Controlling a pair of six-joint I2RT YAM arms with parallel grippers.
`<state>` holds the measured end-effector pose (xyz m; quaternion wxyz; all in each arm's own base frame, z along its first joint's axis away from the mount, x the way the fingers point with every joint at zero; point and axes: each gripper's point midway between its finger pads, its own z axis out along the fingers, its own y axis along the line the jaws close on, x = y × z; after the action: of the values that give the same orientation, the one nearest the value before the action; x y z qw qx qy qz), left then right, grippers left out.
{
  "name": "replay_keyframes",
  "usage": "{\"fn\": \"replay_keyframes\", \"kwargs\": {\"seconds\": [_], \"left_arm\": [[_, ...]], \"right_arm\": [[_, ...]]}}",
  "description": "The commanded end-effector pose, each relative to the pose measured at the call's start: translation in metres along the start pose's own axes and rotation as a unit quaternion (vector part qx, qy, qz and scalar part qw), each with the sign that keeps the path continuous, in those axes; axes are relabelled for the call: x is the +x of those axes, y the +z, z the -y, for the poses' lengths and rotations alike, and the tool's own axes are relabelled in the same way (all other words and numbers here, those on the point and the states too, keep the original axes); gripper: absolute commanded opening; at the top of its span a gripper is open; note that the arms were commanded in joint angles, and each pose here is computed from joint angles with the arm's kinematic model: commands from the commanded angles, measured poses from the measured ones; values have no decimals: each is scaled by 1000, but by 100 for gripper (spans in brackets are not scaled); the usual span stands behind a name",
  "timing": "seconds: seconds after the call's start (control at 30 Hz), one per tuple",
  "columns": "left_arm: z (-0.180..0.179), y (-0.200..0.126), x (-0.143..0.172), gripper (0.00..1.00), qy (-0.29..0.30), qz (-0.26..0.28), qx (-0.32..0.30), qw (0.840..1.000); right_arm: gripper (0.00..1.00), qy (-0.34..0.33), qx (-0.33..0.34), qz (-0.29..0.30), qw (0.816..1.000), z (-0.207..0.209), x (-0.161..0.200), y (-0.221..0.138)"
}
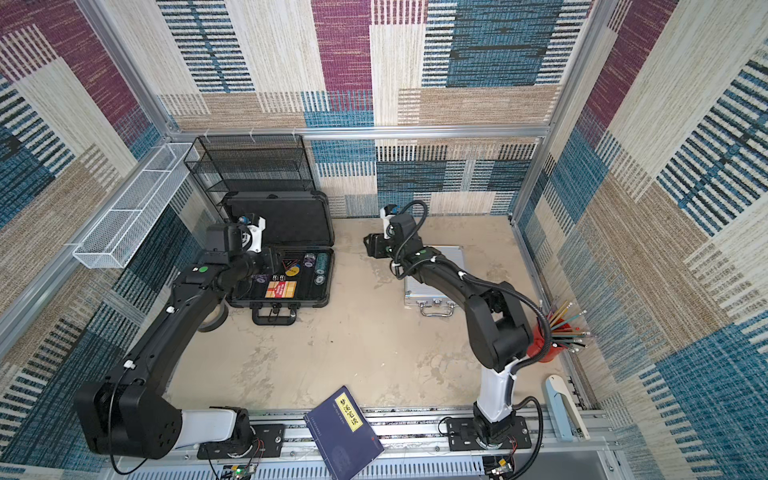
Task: Open the poker set cases
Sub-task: Adjust the poker set case at the center of the board, then move the poker set case to the center of the board.
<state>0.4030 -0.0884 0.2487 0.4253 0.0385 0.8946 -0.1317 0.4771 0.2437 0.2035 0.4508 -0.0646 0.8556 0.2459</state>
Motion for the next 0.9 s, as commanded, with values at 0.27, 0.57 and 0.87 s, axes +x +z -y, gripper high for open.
{"fn": "replay_keyframes", "kwargs": {"seconds": [0.27,0.57,0.87], "left_arm": [[164,69,2,55,48,-8,181,982],[249,114,28,57,43,-57,267,961],[267,146,50,61,11,-98,280,955]], "right_arm": [[80,111,170,35,979,163,11,-116],[80,185,175,52,966,235,29,-131],[80,177,152,35,972,248,40,-112]]}}
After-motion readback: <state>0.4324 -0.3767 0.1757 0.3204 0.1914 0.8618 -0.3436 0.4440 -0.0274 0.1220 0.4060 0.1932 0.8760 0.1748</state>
